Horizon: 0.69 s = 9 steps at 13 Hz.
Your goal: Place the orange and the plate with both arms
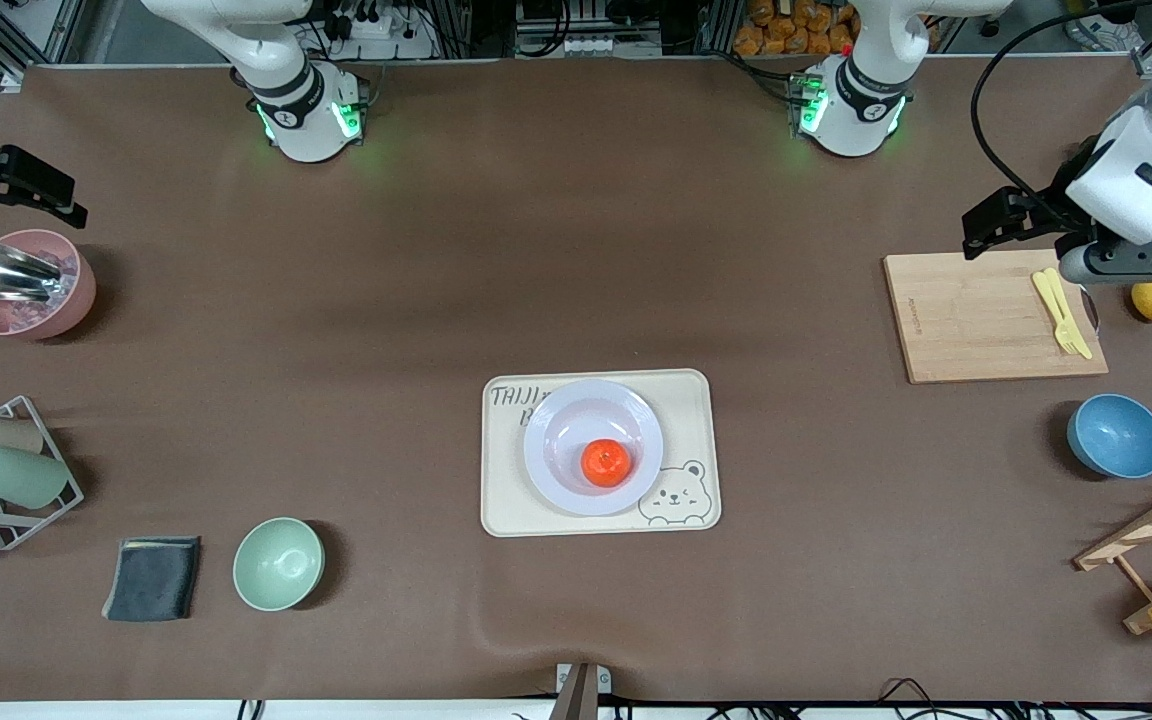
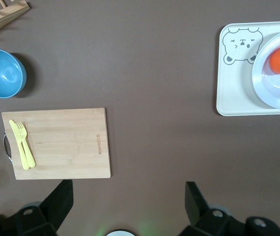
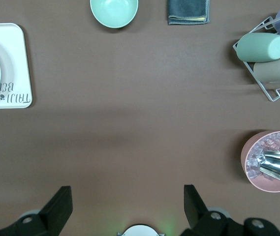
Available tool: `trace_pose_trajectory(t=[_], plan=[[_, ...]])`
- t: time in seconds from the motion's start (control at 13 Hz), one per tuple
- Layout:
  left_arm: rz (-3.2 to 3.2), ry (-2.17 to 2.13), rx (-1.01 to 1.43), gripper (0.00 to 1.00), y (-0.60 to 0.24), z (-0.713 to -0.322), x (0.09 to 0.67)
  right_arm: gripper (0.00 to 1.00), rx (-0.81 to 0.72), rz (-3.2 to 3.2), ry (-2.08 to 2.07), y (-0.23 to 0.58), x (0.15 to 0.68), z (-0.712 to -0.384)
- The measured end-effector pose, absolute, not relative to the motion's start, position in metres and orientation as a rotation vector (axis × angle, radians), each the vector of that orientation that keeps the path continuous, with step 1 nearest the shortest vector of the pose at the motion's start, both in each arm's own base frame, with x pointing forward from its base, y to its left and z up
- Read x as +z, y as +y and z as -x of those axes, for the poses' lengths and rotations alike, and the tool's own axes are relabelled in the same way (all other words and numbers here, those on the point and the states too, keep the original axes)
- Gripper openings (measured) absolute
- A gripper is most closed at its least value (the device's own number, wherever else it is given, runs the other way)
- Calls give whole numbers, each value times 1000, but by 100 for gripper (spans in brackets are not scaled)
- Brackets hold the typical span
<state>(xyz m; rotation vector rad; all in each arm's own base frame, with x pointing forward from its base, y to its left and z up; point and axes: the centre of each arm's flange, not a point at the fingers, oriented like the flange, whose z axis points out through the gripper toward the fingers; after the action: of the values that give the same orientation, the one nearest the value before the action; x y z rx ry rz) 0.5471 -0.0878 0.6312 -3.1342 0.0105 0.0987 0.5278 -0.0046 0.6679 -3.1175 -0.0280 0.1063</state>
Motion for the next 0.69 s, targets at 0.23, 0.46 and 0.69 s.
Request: trace_pose_trajectory(t=[0.23,0.46,0.69], plan=[[3135,14,90,100,-89,-547,632,100,103,3120,-30,-4,668,-528],[3138,17,71,100,-90,-549,633,100,92,3124,-35,-2,669,-529],[3140,19,49,100,-90,-550,634,100,68,3125,-35,-2,670,-531]])
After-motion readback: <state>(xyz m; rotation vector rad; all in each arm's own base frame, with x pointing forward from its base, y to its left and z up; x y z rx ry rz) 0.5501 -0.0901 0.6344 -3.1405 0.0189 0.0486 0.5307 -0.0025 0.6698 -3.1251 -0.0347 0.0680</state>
